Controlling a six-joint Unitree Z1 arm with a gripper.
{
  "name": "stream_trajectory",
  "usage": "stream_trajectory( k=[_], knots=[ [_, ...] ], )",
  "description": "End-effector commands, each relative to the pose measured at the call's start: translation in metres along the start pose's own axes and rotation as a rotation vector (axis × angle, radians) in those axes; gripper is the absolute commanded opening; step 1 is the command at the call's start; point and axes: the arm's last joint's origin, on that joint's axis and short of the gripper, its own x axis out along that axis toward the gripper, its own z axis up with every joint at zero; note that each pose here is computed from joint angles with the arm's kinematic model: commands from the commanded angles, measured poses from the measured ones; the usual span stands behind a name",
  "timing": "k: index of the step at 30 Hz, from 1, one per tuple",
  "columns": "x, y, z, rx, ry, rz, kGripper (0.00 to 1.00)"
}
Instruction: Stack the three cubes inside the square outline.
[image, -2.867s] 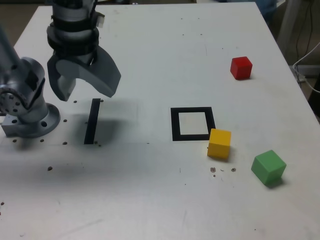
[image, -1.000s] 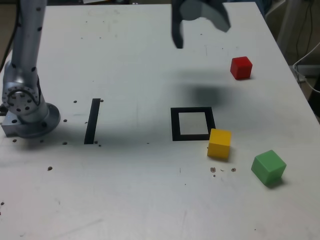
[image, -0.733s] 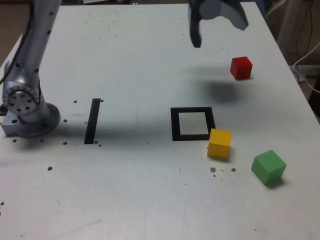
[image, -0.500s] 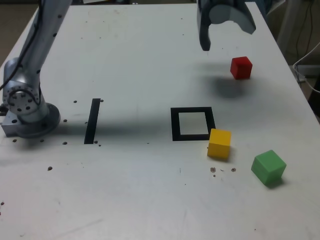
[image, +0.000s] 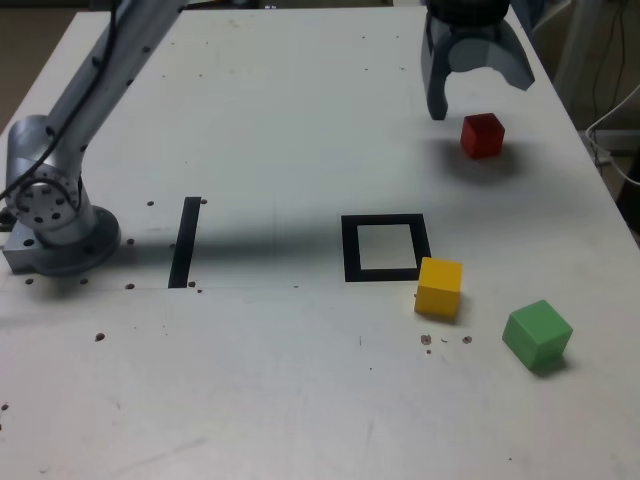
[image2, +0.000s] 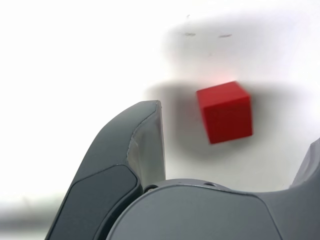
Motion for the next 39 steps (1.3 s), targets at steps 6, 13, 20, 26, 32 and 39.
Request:
stream_trajectory(
  k=[6, 13, 20, 26, 32, 39],
  knots=[
    [0.017, -0.002, 0.016, 0.000, 0.012, 0.015, 0.99],
    [0.033, -0.001, 0.023, -0.004, 0.032, 0.009, 0.95],
    [0.038, 0.000, 0.026, -0.008, 0.034, 0.015, 0.90],
    [0.040, 0.001, 0.027, -0.026, 0.031, 0.007, 0.81],
    [0.039, 0.003, 0.026, -0.044, 0.018, -0.017, 0.72],
    [0.048, 0.004, 0.028, -0.048, 0.017, -0.035, 0.69]
  ],
)
